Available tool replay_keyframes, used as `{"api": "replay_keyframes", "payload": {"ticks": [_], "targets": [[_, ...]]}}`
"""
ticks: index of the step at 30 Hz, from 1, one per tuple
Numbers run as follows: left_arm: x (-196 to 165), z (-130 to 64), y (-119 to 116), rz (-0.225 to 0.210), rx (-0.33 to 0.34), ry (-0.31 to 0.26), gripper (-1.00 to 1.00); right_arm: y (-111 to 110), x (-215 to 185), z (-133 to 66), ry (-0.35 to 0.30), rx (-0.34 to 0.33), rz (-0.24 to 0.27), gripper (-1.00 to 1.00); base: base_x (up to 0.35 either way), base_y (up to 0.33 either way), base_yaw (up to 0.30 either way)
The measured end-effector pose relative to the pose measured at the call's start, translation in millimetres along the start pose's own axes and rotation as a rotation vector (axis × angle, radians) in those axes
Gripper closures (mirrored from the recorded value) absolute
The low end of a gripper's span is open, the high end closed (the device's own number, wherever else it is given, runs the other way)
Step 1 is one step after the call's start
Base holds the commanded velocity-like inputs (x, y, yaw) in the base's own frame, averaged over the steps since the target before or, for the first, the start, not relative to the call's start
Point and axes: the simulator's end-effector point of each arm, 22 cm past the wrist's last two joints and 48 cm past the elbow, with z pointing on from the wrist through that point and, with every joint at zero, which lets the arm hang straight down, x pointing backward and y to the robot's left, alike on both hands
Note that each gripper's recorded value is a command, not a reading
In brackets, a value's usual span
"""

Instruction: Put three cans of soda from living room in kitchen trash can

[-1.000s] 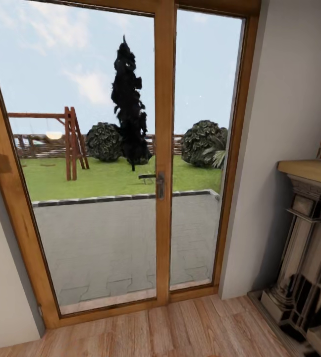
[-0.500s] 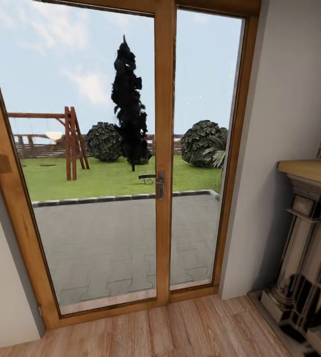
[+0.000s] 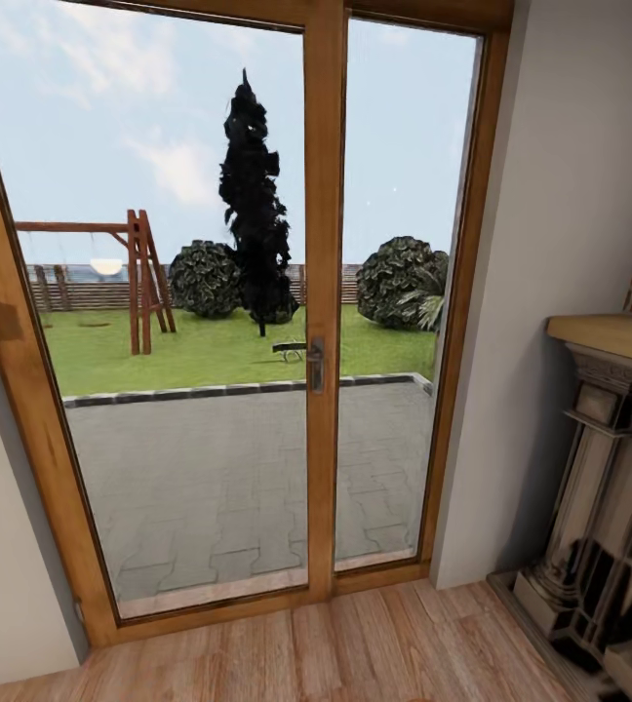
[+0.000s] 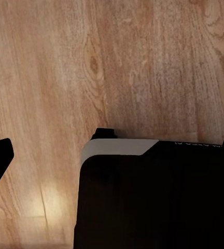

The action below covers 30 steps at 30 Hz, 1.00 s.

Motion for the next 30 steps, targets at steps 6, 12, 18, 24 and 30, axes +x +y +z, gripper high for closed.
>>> {"api": "replay_keyframes", "payload": {"ticks": [6, 12, 18, 24, 30], "targets": [[0.0, 0.0, 0.0, 0.0, 0.0, 0.0, -1.0, 0.0, 0.0, 0.0, 0.0, 0.0, 0.0, -1.0, 0.0, 0.0, 0.0], [0.0, 0.0, 0.0, 0.0, 0.0, 0.0, -1.0, 0.0, 0.0, 0.0, 0.0, 0.0, 0.001, -1.0, 0.0, 0.0, 0.0], [0.0, 0.0, 0.0, 0.0, 0.0, 0.0, -1.0, 0.0, 0.0, 0.0, 0.0, 0.0, 0.0, -1.0, 0.0, 0.0, 0.0], [0.0, 0.0, 0.0, 0.0, 0.0, 0.0, -1.0, 0.0, 0.0, 0.0, 0.0, 0.0, 0.0, -1.0, 0.0, 0.0, 0.0], [0.0, 0.0, 0.0, 0.0, 0.0, 0.0, -1.0, 0.0, 0.0, 0.0, 0.0, 0.0, 0.0, -1.0, 0.0, 0.0, 0.0]]}}
